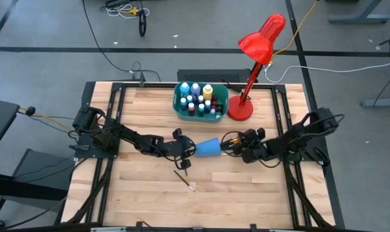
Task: Pick & Place Paint Supplies
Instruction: Adjust the paint brushes in the blue cup, then adjust the blue cup
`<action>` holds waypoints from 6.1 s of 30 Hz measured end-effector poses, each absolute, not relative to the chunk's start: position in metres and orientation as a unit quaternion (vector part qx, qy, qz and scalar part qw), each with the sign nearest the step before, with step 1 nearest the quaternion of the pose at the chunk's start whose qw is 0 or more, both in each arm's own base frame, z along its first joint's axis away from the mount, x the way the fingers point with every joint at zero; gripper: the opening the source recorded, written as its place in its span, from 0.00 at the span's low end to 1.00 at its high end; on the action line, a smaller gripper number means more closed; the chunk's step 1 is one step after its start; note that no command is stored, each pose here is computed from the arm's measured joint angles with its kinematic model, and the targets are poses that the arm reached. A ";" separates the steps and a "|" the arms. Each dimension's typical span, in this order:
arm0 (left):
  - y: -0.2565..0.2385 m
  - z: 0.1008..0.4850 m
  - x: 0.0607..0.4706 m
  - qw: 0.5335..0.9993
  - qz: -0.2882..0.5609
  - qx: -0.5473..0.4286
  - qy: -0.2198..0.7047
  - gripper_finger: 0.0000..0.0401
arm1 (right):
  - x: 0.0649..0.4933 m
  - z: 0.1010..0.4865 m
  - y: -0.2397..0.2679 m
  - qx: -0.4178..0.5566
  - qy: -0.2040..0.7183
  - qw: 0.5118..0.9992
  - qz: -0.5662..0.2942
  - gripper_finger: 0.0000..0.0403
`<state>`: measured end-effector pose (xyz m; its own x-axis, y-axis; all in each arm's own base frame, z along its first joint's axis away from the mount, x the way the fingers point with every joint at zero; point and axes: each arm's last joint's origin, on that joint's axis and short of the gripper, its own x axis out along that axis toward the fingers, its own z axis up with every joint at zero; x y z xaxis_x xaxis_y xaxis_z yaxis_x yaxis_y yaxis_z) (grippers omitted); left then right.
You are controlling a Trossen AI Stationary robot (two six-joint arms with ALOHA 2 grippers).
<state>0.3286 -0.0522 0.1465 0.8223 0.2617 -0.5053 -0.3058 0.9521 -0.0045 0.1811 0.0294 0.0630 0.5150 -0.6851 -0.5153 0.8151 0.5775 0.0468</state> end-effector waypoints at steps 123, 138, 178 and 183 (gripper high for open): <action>-0.053 0.143 0.327 0.950 0.123 -0.035 0.285 0.25 | 0.174 0.085 0.040 0.211 0.283 0.812 -0.466 0.00; -0.053 0.143 0.327 0.951 0.120 -0.029 0.283 0.25 | 0.204 0.071 0.047 0.214 0.230 0.840 -0.443 0.00; -0.055 0.150 0.332 0.964 0.084 -0.002 0.253 0.25 | 0.201 0.157 0.121 0.098 0.388 0.862 -0.310 0.01; -0.055 0.150 0.331 0.963 0.078 0.027 0.256 0.25 | 0.218 0.164 0.118 0.052 0.329 0.894 -0.300 0.08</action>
